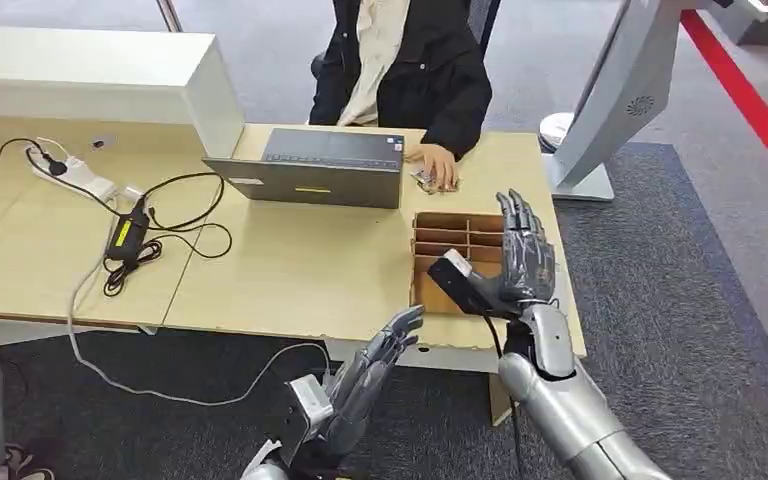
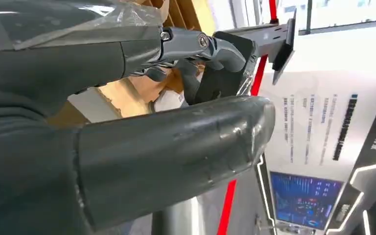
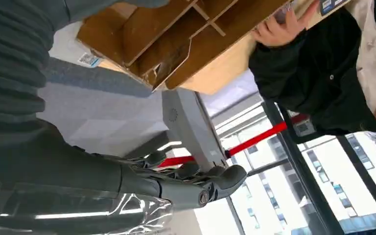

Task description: Pass the card to the sensor for recognition and then transmit it.

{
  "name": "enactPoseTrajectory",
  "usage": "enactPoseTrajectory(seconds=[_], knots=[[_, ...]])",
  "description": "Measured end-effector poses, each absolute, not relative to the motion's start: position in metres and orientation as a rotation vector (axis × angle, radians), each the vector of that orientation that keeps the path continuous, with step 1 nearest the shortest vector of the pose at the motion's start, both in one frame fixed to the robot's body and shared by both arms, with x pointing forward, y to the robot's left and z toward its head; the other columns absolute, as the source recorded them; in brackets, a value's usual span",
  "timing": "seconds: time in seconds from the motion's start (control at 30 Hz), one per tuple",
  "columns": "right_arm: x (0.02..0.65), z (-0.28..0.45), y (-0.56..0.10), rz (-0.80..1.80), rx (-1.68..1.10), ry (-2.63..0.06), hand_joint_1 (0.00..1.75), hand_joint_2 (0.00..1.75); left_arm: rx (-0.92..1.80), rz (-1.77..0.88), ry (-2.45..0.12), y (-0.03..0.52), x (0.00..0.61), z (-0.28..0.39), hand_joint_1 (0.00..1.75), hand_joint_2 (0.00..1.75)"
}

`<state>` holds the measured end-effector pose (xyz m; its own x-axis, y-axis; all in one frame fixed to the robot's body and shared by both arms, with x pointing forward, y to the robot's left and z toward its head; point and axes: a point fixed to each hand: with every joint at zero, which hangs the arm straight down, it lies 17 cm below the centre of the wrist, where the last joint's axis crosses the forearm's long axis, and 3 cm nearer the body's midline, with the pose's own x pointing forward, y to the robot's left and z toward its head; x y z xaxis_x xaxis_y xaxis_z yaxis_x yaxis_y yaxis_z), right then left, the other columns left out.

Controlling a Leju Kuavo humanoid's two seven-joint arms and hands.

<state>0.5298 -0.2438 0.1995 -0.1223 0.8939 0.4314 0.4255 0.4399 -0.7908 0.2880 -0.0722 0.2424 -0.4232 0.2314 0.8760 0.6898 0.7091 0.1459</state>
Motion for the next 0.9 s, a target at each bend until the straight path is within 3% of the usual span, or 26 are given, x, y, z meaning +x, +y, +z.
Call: enactPoseTrajectory(seconds=[0.9], knots=[[0.568,0.191,-0.272,0.676,-1.221,-1.628,0.00,1.75,-0.698,-0.570,-2.017,-0.065,0.291,0.251,0.00,0.00]])
